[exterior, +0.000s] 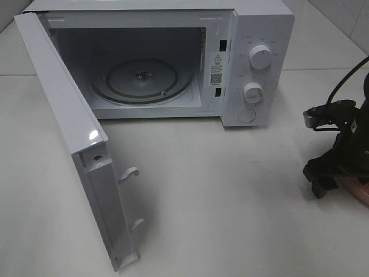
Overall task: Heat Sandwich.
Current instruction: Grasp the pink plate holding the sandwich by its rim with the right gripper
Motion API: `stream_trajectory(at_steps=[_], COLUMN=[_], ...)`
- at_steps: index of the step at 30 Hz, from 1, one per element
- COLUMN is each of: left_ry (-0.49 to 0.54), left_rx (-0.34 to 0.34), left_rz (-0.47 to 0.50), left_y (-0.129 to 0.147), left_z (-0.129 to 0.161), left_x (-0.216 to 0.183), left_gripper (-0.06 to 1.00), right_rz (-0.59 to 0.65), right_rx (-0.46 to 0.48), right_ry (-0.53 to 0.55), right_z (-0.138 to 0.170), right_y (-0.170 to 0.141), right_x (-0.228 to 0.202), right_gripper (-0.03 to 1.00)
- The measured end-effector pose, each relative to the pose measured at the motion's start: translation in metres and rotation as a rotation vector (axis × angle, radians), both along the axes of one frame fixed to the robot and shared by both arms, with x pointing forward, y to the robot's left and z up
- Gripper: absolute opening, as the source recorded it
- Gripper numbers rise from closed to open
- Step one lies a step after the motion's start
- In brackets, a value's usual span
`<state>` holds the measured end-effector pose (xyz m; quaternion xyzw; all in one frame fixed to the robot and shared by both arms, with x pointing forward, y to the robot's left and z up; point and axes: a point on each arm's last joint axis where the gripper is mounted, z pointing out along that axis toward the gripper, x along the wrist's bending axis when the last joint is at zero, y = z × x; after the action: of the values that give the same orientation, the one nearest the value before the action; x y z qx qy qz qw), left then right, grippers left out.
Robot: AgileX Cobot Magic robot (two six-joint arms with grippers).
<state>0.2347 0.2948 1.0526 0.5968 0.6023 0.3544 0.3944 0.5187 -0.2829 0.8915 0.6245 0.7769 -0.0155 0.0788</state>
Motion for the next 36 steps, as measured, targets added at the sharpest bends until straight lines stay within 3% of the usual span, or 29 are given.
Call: stream_trajectory(at_steps=[13,17,20,21,22,23,27,36], left_ry=[0.0,0.0,0.0,0.0,0.0,0.0,0.0,0.0], left_rx=[0.0,0.0,0.0,0.0,0.0,0.0,0.0,0.0], left_rz=[0.0,0.0,0.0,0.0,0.0,0.0,0.0,0.0], left_y=[0.0,0.0,0.0,0.0,0.0,0.0,0.0,0.0], left_z=[0.0,0.0,0.0,0.0,0.0,0.0,0.0,0.0], left_x=[0.0,0.0,0.0,0.0,0.0,0.0,0.0,0.0], left_gripper=[0.99,0.99,0.99,0.99,0.99,0.99,0.99,0.99], right_rz=[0.007,0.007,0.016,0.016,0.014,0.018,0.029,0.036], right_rx=[-0.001,-0.002,-0.017,-0.017,-0.021,-0.038,-0.062,-0.067], right_ry=[-0.007,-0.006,-0.008,-0.008,-0.009,-0.008,-0.004,-0.004], right_z=[-0.0021,-0.0021,-0.0019,-0.0019,-0.0019,-0.0017,-0.0014,-0.0013], right_y=[0.0,-0.0001,-0.0013,-0.0013,-0.0017,-0.0032,-0.0058,-0.0062], right_x=[0.0013,0.0013,0.0015,0.0015,0.0016,0.0015,0.0014,0.0014], right_gripper=[0.77,0.66,0.47,0.47,0.4,0.23,0.06,0.05])
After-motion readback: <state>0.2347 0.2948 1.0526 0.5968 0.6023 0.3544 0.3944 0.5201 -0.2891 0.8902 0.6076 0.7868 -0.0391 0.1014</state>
